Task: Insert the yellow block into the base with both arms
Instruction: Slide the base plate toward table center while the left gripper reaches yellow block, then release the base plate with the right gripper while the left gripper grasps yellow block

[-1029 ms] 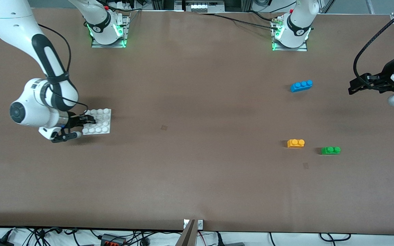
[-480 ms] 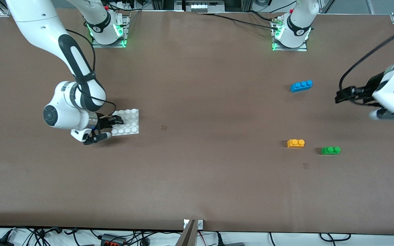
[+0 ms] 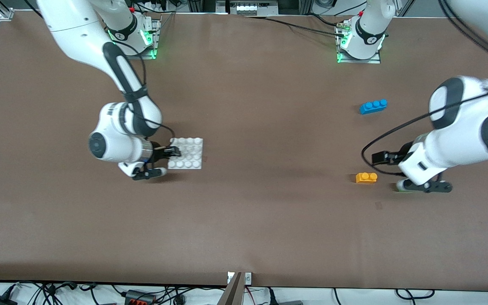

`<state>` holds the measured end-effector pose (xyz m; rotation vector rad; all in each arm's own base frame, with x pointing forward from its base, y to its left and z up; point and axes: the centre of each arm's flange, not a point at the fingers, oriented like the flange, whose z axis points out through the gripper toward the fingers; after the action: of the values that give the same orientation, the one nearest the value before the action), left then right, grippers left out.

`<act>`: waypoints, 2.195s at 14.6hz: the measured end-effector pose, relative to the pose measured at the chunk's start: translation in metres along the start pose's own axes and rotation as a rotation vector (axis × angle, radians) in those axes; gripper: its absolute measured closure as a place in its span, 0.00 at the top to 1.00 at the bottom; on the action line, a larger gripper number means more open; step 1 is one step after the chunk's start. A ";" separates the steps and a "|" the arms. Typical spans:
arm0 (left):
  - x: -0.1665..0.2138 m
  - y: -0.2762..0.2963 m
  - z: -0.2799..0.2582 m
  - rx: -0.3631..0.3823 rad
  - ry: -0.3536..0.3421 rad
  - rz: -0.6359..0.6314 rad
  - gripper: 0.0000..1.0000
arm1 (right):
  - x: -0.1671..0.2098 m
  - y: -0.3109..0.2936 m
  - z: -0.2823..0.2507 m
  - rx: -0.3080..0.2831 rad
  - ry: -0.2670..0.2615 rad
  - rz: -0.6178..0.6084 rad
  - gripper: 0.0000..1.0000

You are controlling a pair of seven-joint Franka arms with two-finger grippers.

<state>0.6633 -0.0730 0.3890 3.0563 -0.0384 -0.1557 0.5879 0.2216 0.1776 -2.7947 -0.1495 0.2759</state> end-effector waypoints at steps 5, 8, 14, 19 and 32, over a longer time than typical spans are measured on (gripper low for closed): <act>-0.009 -0.010 0.078 0.028 0.046 0.055 1.00 | 0.011 -0.068 0.021 -0.001 0.020 0.048 0.50; -0.018 -0.020 0.108 0.030 0.076 0.051 1.00 | 0.008 -0.118 0.039 -0.004 0.025 0.073 0.50; -0.023 -0.043 0.138 0.025 0.043 -0.010 1.00 | 0.000 -0.175 0.061 -0.004 0.046 0.053 0.50; -0.018 -0.043 0.157 0.044 0.059 -0.001 1.00 | -0.012 -0.201 0.072 -0.007 0.054 0.012 0.50; -0.014 -0.043 0.187 0.050 0.080 0.017 1.00 | 0.002 -0.182 -0.088 -0.191 0.046 -0.061 1.00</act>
<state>0.6313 -0.0452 0.2012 3.1076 -0.0645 -0.0321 0.5956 0.3661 0.3195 -2.9765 -0.2621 0.1921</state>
